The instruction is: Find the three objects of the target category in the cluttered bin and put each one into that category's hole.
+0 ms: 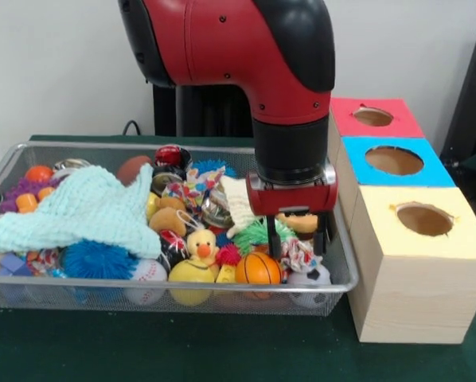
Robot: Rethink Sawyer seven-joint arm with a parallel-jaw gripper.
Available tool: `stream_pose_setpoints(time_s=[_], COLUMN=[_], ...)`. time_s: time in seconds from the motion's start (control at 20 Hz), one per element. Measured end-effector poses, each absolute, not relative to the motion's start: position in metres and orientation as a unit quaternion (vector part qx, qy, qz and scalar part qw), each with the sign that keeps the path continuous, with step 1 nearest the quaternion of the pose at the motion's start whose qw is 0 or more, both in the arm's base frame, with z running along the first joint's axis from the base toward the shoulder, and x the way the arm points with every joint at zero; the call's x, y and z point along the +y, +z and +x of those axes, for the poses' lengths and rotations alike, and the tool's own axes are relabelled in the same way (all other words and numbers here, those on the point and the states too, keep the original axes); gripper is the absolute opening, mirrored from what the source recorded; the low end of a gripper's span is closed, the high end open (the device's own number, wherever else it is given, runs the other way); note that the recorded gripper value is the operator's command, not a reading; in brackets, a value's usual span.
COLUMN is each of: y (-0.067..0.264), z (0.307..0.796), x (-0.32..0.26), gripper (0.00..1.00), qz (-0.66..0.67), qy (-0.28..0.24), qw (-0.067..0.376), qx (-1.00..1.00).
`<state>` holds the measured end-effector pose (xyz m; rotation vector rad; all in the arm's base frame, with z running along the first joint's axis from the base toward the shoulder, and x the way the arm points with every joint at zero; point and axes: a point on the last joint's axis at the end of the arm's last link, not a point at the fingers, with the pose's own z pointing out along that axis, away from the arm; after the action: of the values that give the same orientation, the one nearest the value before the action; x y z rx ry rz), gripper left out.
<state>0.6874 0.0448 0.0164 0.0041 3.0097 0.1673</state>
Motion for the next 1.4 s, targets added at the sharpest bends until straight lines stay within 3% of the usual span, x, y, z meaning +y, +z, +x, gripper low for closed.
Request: stream_pose_setpoints(time_s=[1.3,1.35,1.4], y=[-0.012,-0.012,-0.012], z=[0.677,0.678,0.678], x=[0.074,0.071,0.070], gripper=[1.00,0.00,0.00], qz=[-0.019,-0.018,-0.017], qy=[0.051,0.049,0.048], qw=[0.054,0.059,0.060], qx=[0.997,0.997,0.997])
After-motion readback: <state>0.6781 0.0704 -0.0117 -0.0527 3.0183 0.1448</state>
